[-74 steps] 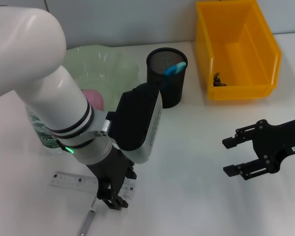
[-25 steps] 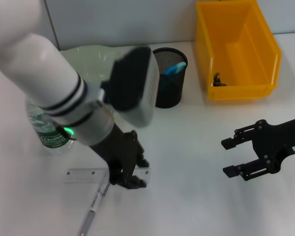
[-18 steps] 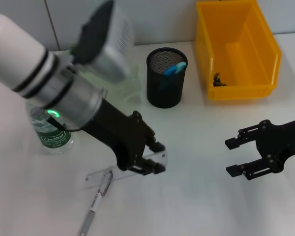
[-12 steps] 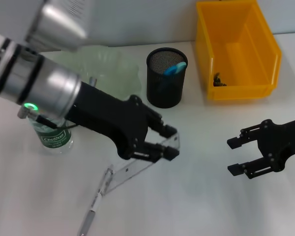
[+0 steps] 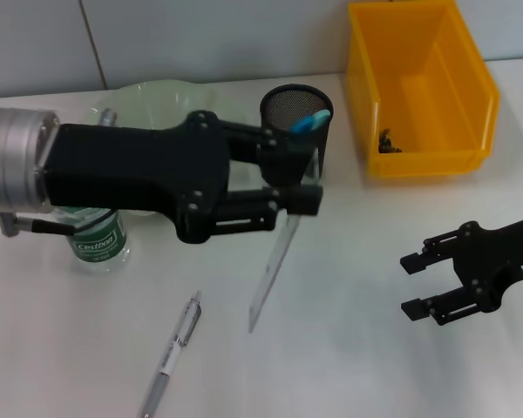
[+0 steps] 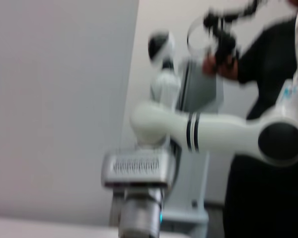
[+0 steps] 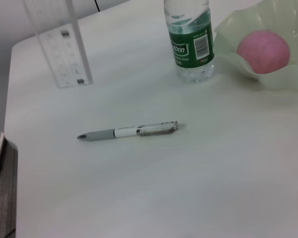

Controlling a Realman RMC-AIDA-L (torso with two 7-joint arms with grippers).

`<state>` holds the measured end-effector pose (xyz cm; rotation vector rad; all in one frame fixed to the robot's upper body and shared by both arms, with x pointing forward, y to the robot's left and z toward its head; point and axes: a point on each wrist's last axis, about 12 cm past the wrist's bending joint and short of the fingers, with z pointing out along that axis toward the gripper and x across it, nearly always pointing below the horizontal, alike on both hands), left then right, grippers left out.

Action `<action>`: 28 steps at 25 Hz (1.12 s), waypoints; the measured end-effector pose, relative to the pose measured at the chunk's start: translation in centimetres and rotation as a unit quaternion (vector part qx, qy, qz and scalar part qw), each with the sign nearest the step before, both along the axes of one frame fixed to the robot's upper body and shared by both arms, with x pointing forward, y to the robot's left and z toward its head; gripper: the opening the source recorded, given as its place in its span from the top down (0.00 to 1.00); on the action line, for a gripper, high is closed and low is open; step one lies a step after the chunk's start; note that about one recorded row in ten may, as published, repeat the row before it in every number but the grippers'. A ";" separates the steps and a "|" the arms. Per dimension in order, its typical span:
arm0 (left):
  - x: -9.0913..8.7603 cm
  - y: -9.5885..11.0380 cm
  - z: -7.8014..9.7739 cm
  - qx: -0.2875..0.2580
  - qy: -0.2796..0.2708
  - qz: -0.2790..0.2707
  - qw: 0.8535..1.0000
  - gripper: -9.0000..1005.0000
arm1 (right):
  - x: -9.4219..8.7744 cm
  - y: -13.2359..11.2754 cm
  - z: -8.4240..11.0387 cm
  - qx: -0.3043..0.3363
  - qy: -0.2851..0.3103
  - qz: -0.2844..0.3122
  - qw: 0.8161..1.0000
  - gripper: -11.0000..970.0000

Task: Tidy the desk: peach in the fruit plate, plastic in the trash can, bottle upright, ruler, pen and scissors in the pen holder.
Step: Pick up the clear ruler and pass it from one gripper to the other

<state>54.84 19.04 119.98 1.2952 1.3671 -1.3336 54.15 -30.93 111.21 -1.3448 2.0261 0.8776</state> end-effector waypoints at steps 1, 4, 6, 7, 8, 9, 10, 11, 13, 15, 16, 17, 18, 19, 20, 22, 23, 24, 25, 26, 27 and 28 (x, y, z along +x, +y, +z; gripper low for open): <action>-0.1 0.2 -0.4 -0.023 0.004 0.004 1.000 0.60 | 0.0 0.0 0.0 0.001 0.000 -0.001 1.000 0.27; -0.3 0.4 -1.3 -0.064 0.011 0.011 0.998 0.60 | 0.0 0.0 0.1 0.003 0.003 -0.001 1.000 0.27; -0.4 0.5 -2.0 -0.097 0.011 0.019 0.995 0.60 | -0.1 0.0 0.1 0.003 0.003 -0.001 1.000 0.27; -0.4 0.6 -2.4 -0.115 0.009 0.025 0.993 0.60 | -0.1 0.0 0.2 0.004 0.003 -0.001 1.000 0.27; -0.5 0.7 -2.8 -0.135 0.011 0.034 0.990 0.60 | -0.1 0.0 0.2 0.005 0.003 -0.002 1.000 0.27; -0.7 1.0 -3.7 -0.169 0.006 0.056 0.984 0.60 | -0.1 0.0 0.1 0.010 0.003 -0.006 1.000 0.27; -0.7 1.0 -3.7 -0.169 0.006 0.056 0.984 0.60 | -0.1 0.0 0.1 0.010 0.003 -0.006 1.000 0.27; -1.0 1.2 -4.7 -0.193 0.000 0.079 0.978 0.60 | -0.2 0.0 0.1 0.016 0.001 -0.009 1.000 0.27; -1.1 1.3 -5.3 -0.203 -0.004 0.090 0.975 0.60 | -0.2 0.0 0.0 0.019 0.001 -0.010 1.000 0.27; -1.5 1.3 -6.4 -0.219 -0.016 0.112 0.969 0.60 | -0.3 0.1 -0.1 0.023 -0.001 -0.012 1.000 0.27; -1.7 1.2 -6.8 -0.225 -0.021 0.121 0.967 0.60 | -0.4 0.1 -0.1 0.026 -0.003 -0.014 1.000 0.27; -1.9 1.2 -7.2 -0.234 -0.031 0.134 0.963 0.60 | -0.5 0.0 -0.2 0.029 -0.005 -0.016 0.999 0.27; -2.0 1.1 -7.5 -0.238 -0.039 0.141 0.960 0.60 | -0.6 0.0 -0.3 0.032 -0.007 -0.018 0.999 0.27; -2.3 1.1 -8.1 -0.252 -0.063 0.165 0.951 0.60 | -0.7 0.0 -0.3 0.038 -0.009 -0.023 0.999 0.27; -2.3 1.1 -8.1 -0.252 -0.063 0.165 0.951 0.60 | -0.7 0.0 -0.3 0.038 -0.009 -0.023 0.999 0.27; -2.6 1.1 -8.6 -0.263 -0.079 0.187 0.943 0.60 | -0.8 0.0 -0.4 0.043 -0.009 -0.026 0.999 0.27; -2.8 1.1 -8.9 -0.268 -0.089 0.202 0.938 0.60 | -0.9 0.0 -0.5 0.045 -0.010 -0.026 0.999 0.27; -3.0 0.9 -9.2 -0.269 -0.099 0.213 0.934 0.60 | -1.2 0.1 -0.8 0.048 -0.010 -0.027 0.998 0.27; -3.0 0.9 -9.2 -0.269 -0.099 0.213 0.934 0.60 | -1.2 0.1 -0.8 0.048 -0.010 -0.027 0.998 0.27; -3.1 0.6 -9.3 -0.267 -0.106 0.218 0.933 0.60 | -1.3 0.2 -0.9 0.051 -0.011 -0.027 0.998 0.27; -3.2 0.4 -9.5 -0.264 -0.110 0.219 0.933 0.60 | -1.5 0.2 -1.1 0.055 -0.014 -0.029 0.998 0.27; -3.2 0.3 -9.6 -0.264 -0.114 0.222 0.932 0.60 | -1.7 0.2 -1.2 0.059 -0.018 -0.031 0.998 0.27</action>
